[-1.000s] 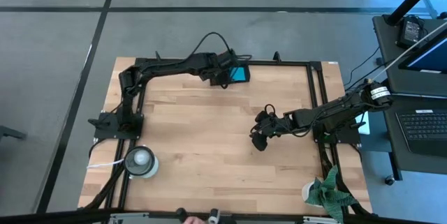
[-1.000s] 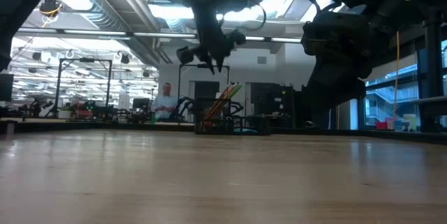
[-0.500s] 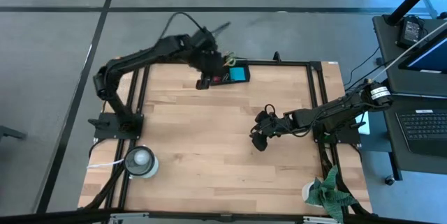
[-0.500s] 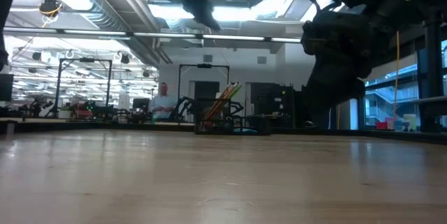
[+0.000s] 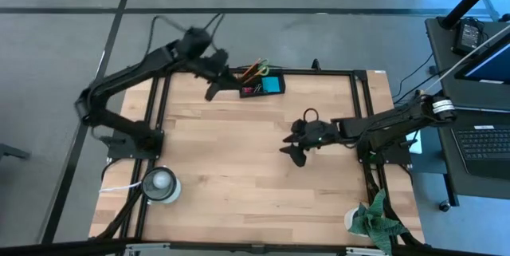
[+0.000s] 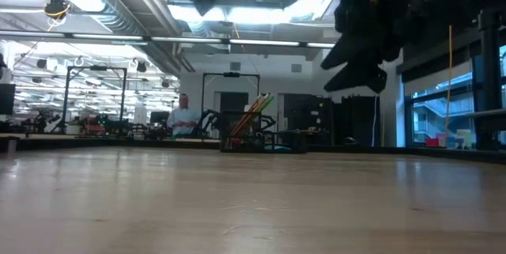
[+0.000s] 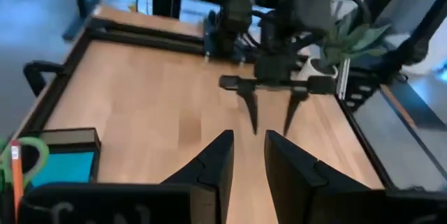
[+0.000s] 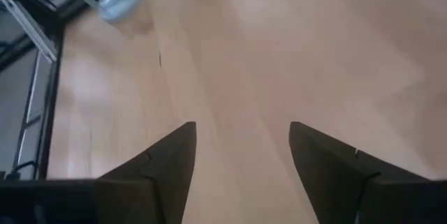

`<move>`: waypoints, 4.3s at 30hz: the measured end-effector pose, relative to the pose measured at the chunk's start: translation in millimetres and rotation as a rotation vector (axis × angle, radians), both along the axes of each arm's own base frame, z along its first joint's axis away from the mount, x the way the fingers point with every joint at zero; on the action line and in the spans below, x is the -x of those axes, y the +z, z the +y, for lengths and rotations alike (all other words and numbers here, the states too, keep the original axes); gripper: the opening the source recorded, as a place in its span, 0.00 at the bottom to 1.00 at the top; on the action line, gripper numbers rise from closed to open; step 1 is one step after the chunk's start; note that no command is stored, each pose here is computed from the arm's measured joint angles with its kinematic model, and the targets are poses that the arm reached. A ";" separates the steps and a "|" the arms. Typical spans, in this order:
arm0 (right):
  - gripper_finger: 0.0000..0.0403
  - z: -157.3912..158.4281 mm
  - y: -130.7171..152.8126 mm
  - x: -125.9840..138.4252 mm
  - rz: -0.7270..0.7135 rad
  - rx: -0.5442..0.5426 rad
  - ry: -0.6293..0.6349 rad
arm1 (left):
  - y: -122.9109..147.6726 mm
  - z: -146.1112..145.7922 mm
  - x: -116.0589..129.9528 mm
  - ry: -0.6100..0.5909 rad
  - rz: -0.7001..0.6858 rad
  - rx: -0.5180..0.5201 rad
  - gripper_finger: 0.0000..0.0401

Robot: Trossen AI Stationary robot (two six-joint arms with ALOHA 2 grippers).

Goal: Pick and place office supplies into organizer
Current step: Return to Home Position

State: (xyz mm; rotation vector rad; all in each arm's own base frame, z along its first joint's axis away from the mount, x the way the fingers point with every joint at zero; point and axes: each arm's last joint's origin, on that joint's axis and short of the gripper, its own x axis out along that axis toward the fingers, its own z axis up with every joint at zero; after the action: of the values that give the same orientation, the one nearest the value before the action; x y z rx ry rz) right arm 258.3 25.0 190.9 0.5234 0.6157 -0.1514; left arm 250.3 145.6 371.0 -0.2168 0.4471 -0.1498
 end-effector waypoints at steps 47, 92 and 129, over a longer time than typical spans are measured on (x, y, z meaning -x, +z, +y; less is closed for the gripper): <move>0.58 -20.2 25.4 146.5 -0.819 0.318 0.043 | -165.7 -100.2 176.2 0.818 -0.536 -0.054 0.19; 0.58 -23.3 -17.4 151.8 -0.669 0.260 0.016 | -202.4 -93.3 167.3 0.854 -0.437 -0.172 0.19; 0.58 -40.1 -17.5 162.7 -0.660 0.371 -0.134 | -202.2 -93.3 167.3 0.854 -0.438 -0.172 0.19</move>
State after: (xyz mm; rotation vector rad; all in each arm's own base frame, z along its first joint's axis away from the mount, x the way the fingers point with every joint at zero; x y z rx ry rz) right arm 95.6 -15.1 173.4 0.2273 -0.0955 -0.2013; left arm 83.0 52.3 168.8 -0.1833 -0.0938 0.6667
